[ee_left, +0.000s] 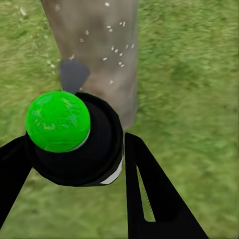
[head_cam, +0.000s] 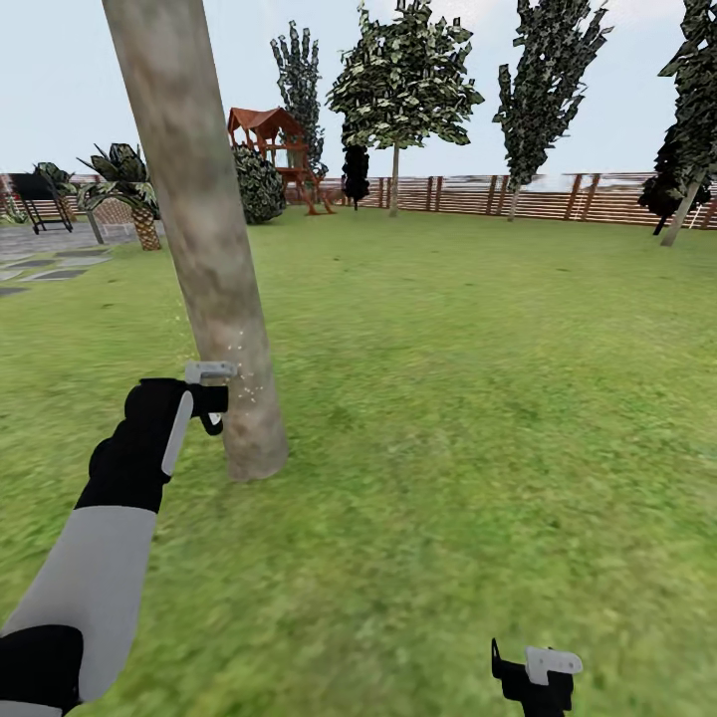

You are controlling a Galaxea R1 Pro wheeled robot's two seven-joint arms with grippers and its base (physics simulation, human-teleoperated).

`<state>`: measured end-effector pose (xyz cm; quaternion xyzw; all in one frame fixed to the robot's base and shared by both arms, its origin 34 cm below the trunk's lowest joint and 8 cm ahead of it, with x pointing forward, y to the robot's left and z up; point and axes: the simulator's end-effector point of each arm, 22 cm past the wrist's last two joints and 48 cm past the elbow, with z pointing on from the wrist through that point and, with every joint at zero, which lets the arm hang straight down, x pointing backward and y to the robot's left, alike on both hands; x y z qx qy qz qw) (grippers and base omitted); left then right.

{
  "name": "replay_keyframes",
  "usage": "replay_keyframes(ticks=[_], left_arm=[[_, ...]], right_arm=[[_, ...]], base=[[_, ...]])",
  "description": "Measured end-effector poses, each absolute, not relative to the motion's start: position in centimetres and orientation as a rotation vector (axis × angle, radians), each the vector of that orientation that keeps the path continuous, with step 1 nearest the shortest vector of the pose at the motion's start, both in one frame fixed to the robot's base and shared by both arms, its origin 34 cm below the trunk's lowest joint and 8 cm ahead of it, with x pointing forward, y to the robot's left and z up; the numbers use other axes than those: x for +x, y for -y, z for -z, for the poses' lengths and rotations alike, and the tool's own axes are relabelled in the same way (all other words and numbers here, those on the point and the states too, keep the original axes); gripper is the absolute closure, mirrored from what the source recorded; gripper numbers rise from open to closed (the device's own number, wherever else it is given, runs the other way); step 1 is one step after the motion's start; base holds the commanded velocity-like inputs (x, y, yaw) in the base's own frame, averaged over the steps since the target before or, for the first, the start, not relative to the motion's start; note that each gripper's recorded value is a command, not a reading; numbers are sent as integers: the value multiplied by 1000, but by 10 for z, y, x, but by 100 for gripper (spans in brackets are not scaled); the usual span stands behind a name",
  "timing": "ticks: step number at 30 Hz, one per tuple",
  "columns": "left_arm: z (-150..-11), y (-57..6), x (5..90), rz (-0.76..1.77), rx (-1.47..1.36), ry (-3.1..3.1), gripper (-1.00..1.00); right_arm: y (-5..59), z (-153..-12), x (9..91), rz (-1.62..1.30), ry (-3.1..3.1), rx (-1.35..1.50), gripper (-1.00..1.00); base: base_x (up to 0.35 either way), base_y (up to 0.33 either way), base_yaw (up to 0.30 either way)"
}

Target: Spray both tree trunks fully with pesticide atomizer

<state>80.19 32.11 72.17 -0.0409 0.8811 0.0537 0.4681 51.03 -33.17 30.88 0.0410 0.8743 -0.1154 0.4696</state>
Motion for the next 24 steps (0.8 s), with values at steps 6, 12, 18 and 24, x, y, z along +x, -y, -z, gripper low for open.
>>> replay_keyframes(ticks=[6,12,18,24], left_arm=[[-739,-316,803,-123,-94,-2120,100],[-767,-320,805,-133,-100,-2060,100],[-780,-330,811,-152,-116,-2046,100],[-747,-342,811,-178,-125,-2121,100]], right_arm=[[332,-309,510,283,-2143,101,-100],[331,-309,510,282,-2143,99,-100],[332,-309,510,283,-2143,101,-100],[332,-309,510,283,-2142,100,-100]], base=[[31,0,0],[1,0,0],[0,0,0],[0,0,0]])
